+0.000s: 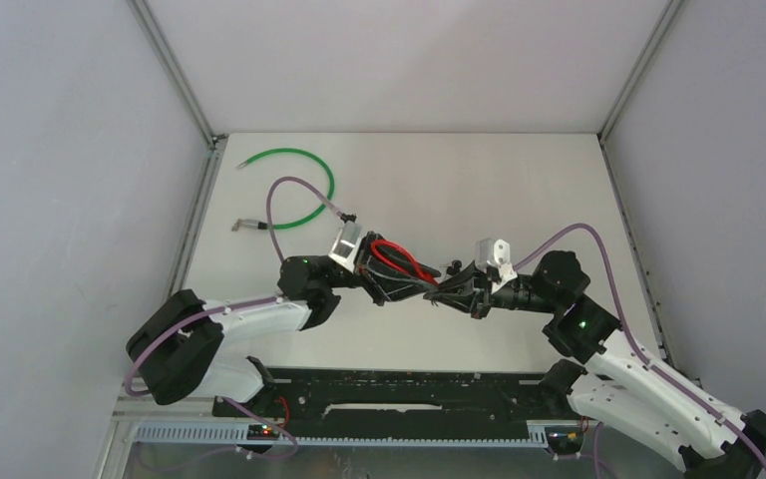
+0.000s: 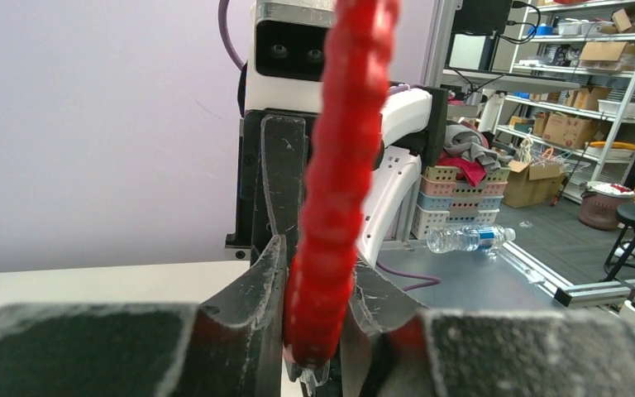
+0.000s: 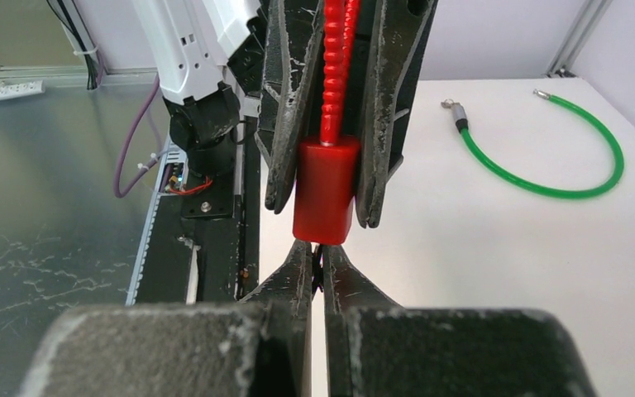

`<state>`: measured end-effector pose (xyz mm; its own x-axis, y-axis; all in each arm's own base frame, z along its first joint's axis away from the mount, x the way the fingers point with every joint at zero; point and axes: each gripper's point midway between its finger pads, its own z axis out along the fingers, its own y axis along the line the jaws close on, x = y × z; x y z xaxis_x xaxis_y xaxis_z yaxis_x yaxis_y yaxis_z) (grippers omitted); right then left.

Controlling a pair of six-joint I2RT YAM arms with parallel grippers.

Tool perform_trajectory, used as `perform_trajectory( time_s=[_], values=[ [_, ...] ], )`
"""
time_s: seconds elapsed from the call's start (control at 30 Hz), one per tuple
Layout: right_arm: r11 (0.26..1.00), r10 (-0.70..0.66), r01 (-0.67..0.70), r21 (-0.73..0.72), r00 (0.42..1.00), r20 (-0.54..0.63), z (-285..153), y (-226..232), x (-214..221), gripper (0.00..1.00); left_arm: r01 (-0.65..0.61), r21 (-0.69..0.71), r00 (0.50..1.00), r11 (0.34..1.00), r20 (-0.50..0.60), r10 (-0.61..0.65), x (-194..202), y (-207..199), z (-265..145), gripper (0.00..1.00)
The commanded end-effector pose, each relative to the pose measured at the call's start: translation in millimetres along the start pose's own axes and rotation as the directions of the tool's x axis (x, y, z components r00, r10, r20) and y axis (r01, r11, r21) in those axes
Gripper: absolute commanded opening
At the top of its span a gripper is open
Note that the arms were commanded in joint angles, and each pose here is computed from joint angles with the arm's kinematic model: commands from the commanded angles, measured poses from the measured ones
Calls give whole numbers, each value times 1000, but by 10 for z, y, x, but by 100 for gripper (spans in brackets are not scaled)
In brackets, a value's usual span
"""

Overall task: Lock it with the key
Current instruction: Lock the lock.

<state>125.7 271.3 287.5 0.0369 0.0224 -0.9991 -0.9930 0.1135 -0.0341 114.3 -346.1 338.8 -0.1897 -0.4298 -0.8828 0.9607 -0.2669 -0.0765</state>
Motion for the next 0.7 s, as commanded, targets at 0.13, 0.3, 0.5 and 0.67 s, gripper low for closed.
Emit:
perform_trajectory(
  time_s=[0.13, 0.3, 0.5, 0.67],
  values=[
    [959, 19, -14, 282, 1000, -15, -132, -440, -147, 0, -91, 45, 994, 995, 68, 87, -303, -159, -17, 0],
    [939, 105, -69, 337, 990, -90, -142, -510, 169, 0, -101, -9, 991, 995, 89, 101, -386, -130, -144, 0],
    [881, 189, -99, 463, 970, -152, -120, -587, 565, 0, -120, -67, 987, 990, 95, 127, -421, -83, -256, 0],
    [916, 178, -96, 390, 967, -180, -67, -405, 733, 0, -129, -90, 984, 988, 114, 139, -489, -57, -304, 0]
  ],
)
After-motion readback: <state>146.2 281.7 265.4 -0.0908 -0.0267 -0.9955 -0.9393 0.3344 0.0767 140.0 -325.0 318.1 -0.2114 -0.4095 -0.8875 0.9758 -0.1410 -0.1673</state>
